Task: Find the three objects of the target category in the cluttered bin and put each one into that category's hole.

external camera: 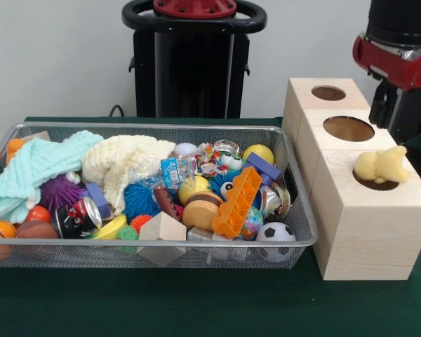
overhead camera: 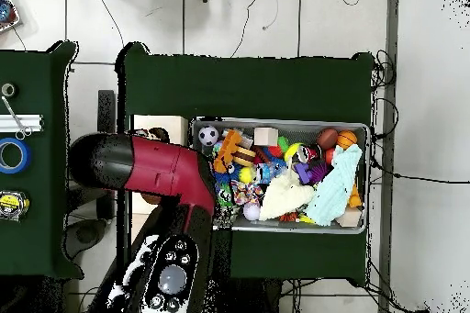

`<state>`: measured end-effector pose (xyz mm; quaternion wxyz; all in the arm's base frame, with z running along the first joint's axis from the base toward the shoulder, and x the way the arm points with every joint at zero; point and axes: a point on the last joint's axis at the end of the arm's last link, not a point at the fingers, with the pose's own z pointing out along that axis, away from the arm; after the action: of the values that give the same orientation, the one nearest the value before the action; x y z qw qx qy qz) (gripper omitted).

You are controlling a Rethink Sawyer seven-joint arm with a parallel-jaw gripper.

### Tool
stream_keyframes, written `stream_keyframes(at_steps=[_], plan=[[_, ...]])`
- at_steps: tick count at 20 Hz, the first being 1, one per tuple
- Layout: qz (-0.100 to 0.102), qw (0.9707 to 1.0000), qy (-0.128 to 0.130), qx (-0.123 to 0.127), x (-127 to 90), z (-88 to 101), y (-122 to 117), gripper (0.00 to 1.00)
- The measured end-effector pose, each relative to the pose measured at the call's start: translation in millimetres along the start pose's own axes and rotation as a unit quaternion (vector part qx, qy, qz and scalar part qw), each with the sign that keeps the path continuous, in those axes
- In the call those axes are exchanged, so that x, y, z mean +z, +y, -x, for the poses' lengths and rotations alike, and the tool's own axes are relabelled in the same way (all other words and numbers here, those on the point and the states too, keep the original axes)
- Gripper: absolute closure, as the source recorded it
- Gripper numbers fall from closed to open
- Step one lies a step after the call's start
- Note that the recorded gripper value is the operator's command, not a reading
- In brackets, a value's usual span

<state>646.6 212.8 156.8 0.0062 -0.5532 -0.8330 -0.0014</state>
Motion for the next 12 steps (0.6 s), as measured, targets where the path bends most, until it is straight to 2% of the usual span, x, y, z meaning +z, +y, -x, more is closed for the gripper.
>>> stream_keyframes(at_steps=[5,10,12], plan=[[0.001,1.0000,0.006,0.003,-26,12.5,4,1.00],[0.025,0.9995,-0.002,0.018,-50,44.8,17,1.00],[0.030,0.9993,-0.004,0.021,-53,52.1,19,1.00]])
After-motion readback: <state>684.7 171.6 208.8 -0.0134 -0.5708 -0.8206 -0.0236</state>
